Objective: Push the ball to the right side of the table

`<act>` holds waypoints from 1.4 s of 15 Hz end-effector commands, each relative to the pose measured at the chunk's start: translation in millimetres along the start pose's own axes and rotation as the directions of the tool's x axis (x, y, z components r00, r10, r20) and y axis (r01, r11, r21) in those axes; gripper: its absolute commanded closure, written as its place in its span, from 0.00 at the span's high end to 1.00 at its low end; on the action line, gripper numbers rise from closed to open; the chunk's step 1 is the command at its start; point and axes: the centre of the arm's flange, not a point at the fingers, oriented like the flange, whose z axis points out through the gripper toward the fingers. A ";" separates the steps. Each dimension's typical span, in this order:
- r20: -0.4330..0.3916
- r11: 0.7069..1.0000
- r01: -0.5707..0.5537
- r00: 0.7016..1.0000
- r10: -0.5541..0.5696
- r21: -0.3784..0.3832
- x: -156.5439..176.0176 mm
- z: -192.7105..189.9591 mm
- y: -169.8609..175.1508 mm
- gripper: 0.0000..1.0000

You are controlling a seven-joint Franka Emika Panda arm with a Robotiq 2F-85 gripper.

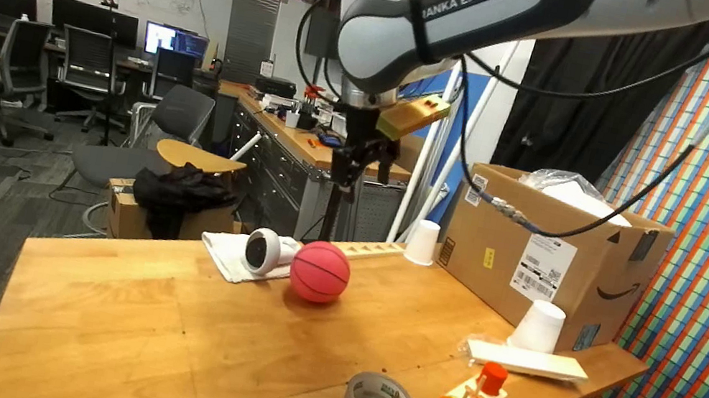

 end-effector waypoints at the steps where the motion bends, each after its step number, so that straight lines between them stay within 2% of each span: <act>1: -0.107 0.987 0.053 0.992 -0.069 -0.154 -71.1 -60.1 1.5 1.00; 3: -0.188 0.982 0.093 0.974 -0.124 -0.165 -91.8 -85.1 -25.2 1.00; 8: -0.342 0.980 0.195 0.919 -0.195 -0.035 -108.7 -117.3 -108.9 1.00; 12: -0.428 0.944 0.327 0.861 -0.275 0.051 -107.3 -122.8 -160.1 1.00; 16: -0.425 0.879 0.477 0.794 -0.434 -0.008 -101.9 -115.5 -194.7 1.00; 21: -0.369 0.753 0.650 0.677 -0.637 -0.107 -81.9 -102.5 -225.9 1.00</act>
